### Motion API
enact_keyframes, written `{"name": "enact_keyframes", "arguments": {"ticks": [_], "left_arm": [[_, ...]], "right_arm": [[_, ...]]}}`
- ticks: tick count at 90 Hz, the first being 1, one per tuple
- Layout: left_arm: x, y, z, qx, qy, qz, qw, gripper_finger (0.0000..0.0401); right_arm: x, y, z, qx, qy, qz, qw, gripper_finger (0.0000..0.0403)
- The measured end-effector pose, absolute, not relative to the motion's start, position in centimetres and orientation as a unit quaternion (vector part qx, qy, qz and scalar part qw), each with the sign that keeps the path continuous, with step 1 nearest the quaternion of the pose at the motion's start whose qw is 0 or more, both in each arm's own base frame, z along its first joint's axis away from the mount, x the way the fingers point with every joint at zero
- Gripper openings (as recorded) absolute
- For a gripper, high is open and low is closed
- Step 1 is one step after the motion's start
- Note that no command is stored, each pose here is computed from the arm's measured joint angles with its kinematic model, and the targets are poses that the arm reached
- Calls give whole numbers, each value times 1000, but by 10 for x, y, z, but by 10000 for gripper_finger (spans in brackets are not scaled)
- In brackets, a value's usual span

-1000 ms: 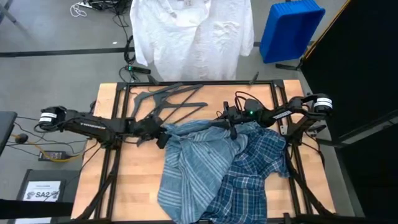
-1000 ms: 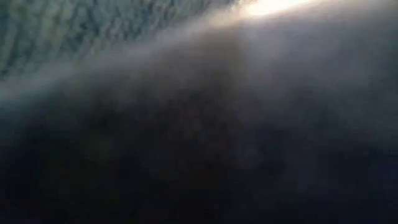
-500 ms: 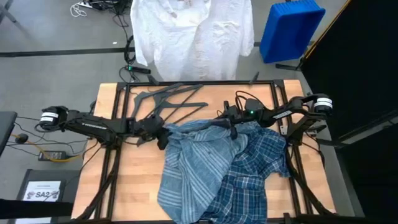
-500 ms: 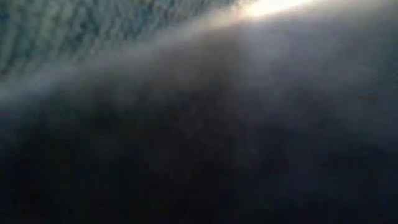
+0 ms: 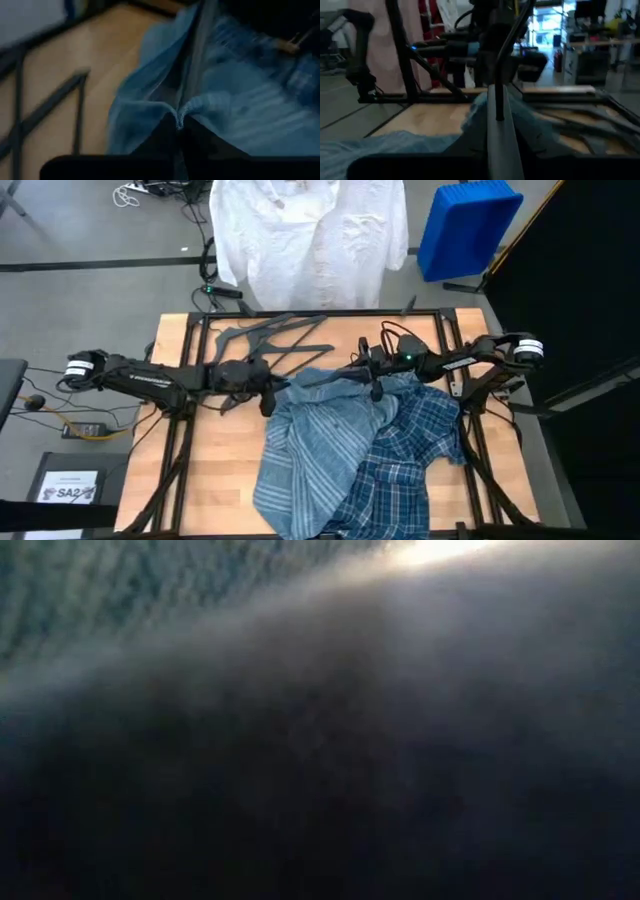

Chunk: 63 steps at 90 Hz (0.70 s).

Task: Hang clothes
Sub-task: Insert the black hanger into the green shirt

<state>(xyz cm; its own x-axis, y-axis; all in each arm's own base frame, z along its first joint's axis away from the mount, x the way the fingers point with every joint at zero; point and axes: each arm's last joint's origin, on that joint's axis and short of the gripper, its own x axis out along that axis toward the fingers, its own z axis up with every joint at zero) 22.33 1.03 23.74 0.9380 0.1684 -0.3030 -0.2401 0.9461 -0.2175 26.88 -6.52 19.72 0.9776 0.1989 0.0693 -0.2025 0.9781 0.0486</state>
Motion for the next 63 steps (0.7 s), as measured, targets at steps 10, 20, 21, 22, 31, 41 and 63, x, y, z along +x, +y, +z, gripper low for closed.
{"name": "enact_keyframes", "arguments": {"ticks": [10,20,21,22,31,41,63], "left_arm": [[230,10,267,-93,122,85,984,0],[234,10,296,-60,129,82,986,0],[234,10,299,-57,129,81,987,0],[235,10,302,-56,129,81,987,0],[236,10,325,-27,138,78,987,0],[236,10,355,-8,114,75,991,0],[238,7,379,-5,84,51,995,24]], "right_arm": [[277,-62,208,23,-43,110,993,22],[286,-63,222,17,-59,109,992,22],[287,-63,223,17,-60,109,992,22],[288,-64,225,16,-62,109,992,22],[298,-67,240,11,-70,104,992,22],[309,-70,259,6,-71,103,992,22],[325,-74,286,10,-43,74,996,22]]}}
